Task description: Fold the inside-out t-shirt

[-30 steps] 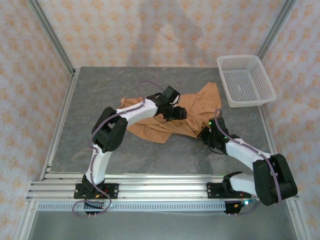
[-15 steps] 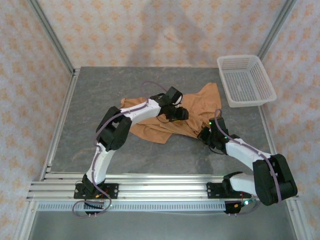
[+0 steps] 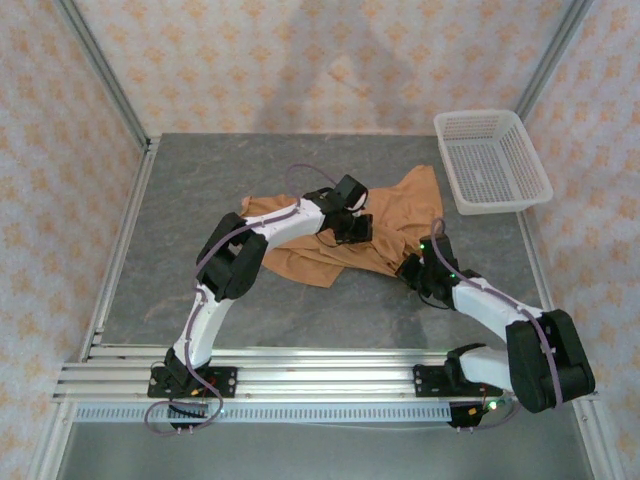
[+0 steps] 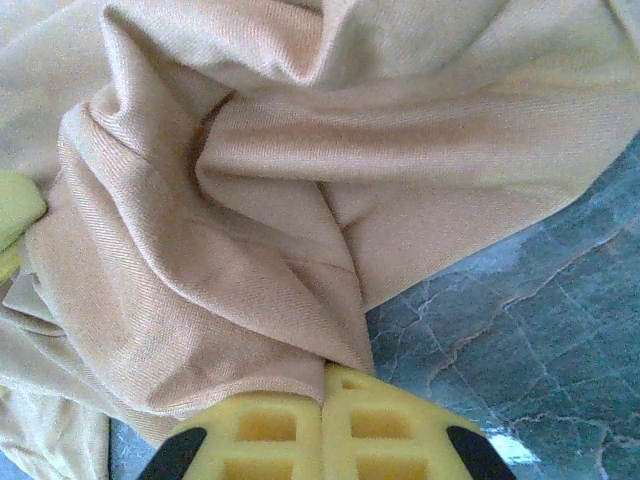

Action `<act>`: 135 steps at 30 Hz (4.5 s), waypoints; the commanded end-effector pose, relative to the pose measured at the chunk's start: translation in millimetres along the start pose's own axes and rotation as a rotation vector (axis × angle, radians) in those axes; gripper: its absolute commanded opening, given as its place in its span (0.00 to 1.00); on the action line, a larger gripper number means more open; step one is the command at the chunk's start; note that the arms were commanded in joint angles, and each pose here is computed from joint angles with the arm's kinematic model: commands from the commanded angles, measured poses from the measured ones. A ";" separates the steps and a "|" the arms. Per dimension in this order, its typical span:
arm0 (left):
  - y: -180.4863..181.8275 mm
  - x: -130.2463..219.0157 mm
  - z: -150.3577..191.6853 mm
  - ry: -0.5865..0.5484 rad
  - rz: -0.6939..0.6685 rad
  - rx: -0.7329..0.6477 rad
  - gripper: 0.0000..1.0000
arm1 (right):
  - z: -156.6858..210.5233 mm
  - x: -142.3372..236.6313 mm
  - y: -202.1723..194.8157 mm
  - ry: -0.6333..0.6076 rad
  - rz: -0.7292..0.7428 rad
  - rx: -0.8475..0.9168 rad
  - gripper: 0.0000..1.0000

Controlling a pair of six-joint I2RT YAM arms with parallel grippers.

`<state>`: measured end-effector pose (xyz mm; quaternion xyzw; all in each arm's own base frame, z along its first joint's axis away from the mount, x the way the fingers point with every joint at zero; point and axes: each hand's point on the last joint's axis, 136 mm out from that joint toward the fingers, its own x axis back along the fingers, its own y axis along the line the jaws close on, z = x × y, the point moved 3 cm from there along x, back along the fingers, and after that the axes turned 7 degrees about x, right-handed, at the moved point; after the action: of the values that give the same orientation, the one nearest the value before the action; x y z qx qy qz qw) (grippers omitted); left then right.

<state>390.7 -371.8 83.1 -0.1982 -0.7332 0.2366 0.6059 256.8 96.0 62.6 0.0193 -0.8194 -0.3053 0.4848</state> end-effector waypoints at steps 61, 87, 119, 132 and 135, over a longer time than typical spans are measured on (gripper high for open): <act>-57.9 69.2 -11.7 -0.105 0.077 -0.050 0.00 | -48.0 -24.5 60.0 -0.146 0.145 -0.014 0.48; -2.8 44.2 -42.7 -0.118 0.019 0.060 0.00 | -66.6 101.3 143.5 -0.291 -0.410 0.155 0.00; -36.1 29.7 8.8 -0.045 0.221 -0.115 0.44 | -62.5 46.3 1.3 -0.078 0.128 -0.199 0.44; -2.1 35.1 2.2 -0.072 0.131 -0.023 0.44 | -46.7 41.8 40.9 0.007 0.216 0.017 0.41; 9.8 39.8 3.1 -0.080 0.100 -0.009 0.44 | -48.7 27.2 36.2 0.029 0.266 0.033 0.45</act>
<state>381.4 -359.0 110.9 -0.2613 -0.7394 0.2727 0.5574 289.5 100.7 126.0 -0.0516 -0.8109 -0.2605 0.5214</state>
